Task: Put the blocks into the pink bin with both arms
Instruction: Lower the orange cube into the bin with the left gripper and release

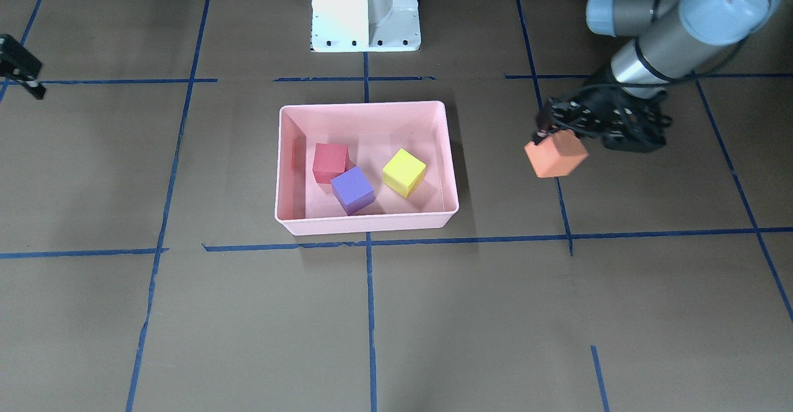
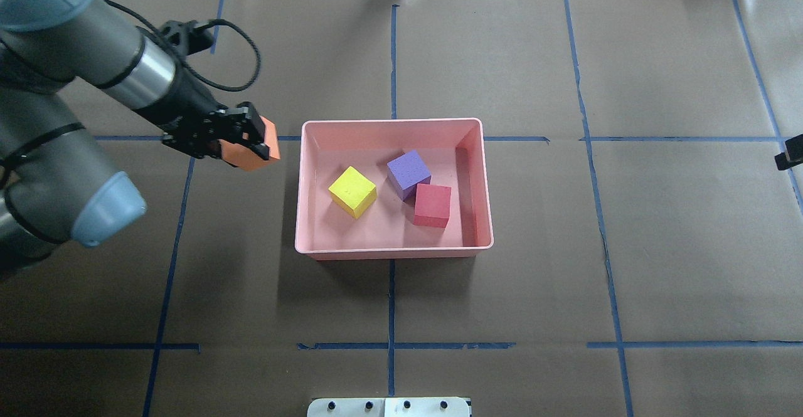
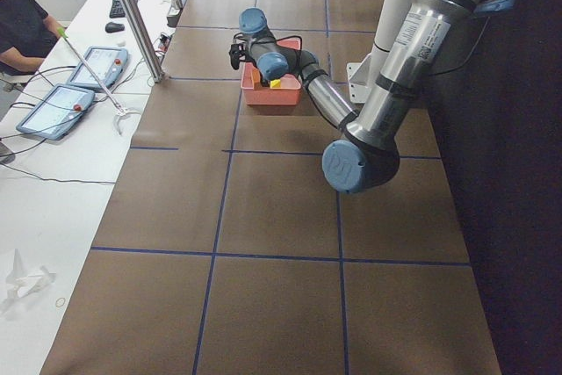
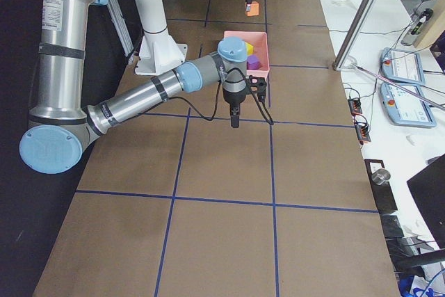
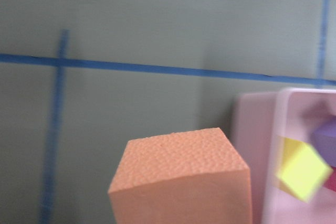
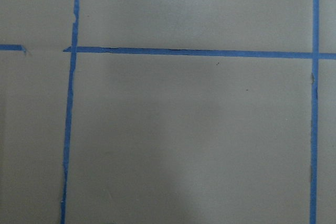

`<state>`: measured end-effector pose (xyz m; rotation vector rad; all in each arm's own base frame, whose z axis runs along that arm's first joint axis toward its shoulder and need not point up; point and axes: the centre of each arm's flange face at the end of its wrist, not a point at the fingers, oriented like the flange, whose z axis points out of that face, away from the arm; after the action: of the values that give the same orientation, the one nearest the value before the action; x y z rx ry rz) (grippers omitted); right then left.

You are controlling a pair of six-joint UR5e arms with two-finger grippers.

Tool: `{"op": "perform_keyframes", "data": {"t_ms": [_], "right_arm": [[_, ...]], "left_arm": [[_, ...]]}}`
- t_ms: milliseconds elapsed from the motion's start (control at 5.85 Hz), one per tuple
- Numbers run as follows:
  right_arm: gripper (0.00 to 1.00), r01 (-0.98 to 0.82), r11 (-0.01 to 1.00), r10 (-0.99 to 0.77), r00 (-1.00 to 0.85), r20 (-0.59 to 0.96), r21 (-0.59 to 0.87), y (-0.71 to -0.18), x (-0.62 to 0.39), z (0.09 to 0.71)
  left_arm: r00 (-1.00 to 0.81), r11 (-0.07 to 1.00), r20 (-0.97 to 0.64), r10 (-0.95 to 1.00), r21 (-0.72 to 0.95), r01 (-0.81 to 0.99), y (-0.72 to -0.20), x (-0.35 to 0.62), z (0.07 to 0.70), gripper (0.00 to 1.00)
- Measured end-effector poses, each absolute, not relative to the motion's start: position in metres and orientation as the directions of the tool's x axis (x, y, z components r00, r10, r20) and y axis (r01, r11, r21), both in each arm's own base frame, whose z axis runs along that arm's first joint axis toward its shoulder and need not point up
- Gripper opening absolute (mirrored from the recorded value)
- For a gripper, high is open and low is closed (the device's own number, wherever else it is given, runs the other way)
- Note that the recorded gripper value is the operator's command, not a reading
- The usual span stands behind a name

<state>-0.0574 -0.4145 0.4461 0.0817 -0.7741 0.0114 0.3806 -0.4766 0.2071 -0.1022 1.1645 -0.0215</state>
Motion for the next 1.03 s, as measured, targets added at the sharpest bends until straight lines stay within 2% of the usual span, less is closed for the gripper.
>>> {"op": "perform_keyframes", "data": {"t_ms": [171,342,684,1026], "right_arm": [[1.0,-0.041,0.997,-0.017,0.721,0.693,0.067,-0.413,-0.046,0.458],[1.0,-0.043,0.997,-0.016,0.723,0.69,0.068,-0.413,-0.04,0.463],[1.0,-0.048,0.997,-0.012,0.715,0.699,0.067,-0.413,-0.033,0.464],[1.0,-0.055,0.996,-0.007,0.707,0.707,0.065,-0.413,-0.028,0.465]], "left_arm": [[0.393,0.995,-0.917,-0.064,-0.09,-0.046,-0.459,0.437,0.168,0.34],[0.404,0.995,-0.913,-0.06,-0.087,-0.05,-0.439,0.48,0.153,0.99],[0.427,0.996,-0.903,-0.057,-0.083,-0.042,-0.421,0.506,0.159,1.0],[0.423,0.997,-0.904,-0.069,-0.073,0.005,-0.422,0.46,0.182,1.0]]}}
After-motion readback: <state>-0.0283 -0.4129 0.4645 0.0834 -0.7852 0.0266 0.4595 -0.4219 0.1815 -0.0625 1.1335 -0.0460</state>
